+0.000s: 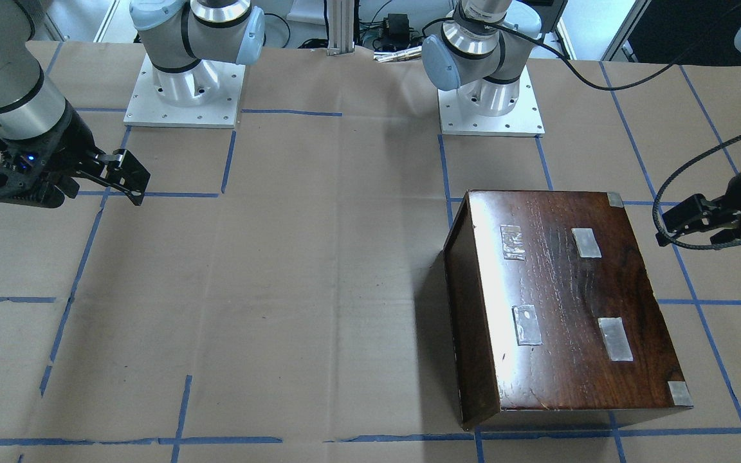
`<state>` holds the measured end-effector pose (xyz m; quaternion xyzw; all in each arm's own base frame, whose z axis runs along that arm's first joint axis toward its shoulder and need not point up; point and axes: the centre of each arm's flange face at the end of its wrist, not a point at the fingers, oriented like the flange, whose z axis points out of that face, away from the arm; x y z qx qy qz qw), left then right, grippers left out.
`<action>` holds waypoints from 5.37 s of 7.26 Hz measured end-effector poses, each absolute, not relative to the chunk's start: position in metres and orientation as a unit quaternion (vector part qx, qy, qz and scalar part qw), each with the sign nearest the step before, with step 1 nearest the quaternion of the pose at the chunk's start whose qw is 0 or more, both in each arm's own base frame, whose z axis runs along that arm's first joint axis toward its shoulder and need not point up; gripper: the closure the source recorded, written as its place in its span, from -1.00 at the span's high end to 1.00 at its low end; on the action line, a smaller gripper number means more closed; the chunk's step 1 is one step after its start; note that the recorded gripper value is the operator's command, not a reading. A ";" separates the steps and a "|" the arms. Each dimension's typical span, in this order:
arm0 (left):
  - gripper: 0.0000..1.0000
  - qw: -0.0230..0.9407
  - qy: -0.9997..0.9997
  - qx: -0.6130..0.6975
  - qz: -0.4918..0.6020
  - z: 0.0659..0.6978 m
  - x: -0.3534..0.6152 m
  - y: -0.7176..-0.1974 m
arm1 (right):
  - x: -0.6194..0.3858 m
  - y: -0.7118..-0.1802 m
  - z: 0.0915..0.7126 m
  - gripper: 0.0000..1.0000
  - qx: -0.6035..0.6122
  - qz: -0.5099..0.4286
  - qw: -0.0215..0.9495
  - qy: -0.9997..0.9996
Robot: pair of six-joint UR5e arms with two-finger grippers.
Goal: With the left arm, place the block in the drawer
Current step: 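Lower the left gripper and hook the white drawer handle, then pull the drawer out of the wooden box with the left gripper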
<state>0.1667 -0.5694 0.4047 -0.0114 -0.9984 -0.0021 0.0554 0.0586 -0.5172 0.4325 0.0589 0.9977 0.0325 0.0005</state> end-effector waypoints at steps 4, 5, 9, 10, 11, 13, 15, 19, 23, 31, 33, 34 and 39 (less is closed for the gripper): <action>0.98 0.116 -0.993 -0.004 -0.008 0.348 0.214 -0.590 | 0.059 -0.517 0.432 1.00 0.059 0.033 0.001 0.998; 0.98 0.130 -0.991 -0.001 -0.007 0.339 0.217 -0.595 | 0.059 -0.517 0.432 1.00 0.059 0.033 0.001 0.998; 0.98 0.177 -0.984 0.005 0.007 0.319 0.217 -0.608 | 0.059 -0.517 0.432 1.00 0.059 0.033 0.000 0.998; 0.98 0.180 -0.984 0.005 0.004 0.313 0.218 -0.610 | 0.059 -0.517 0.432 1.00 0.059 0.033 0.000 0.998; 0.98 0.183 -0.983 0.007 0.001 0.307 0.219 -0.613 | 0.059 -0.517 0.432 1.00 0.059 0.033 0.001 0.998; 0.98 0.187 -0.982 0.009 -0.003 0.299 0.221 -0.615 | 0.059 -0.517 0.432 1.00 0.059 0.033 0.001 0.998; 0.98 0.190 -0.982 0.010 -0.007 0.292 0.221 -0.616 | 0.059 -0.517 0.432 1.00 0.059 0.033 0.001 0.998; 0.97 0.195 -0.981 0.012 -0.013 0.282 0.222 -0.618 | 0.059 -0.517 0.432 1.00 0.059 0.033 0.000 0.998; 0.97 0.154 -0.988 0.001 -0.021 0.288 0.232 -0.618 | 0.059 -0.517 0.432 1.00 0.059 0.033 0.001 0.998; 0.97 0.091 -0.996 0.008 -0.024 0.290 0.290 -0.620 | 0.059 -0.517 0.432 1.00 0.059 0.033 0.000 0.998; 0.97 0.081 -0.996 0.007 -0.027 0.291 0.302 -0.619 | 0.059 -0.517 0.432 1.00 0.059 0.033 0.000 0.998; 0.97 0.077 -0.997 0.008 -0.029 0.289 0.310 -0.618 | 0.059 -0.517 0.432 1.00 0.059 0.033 0.001 0.998; 0.97 0.059 -0.998 -0.010 -0.030 0.292 0.339 -0.617 | 0.059 -0.517 0.432 1.00 0.059 0.033 0.001 0.998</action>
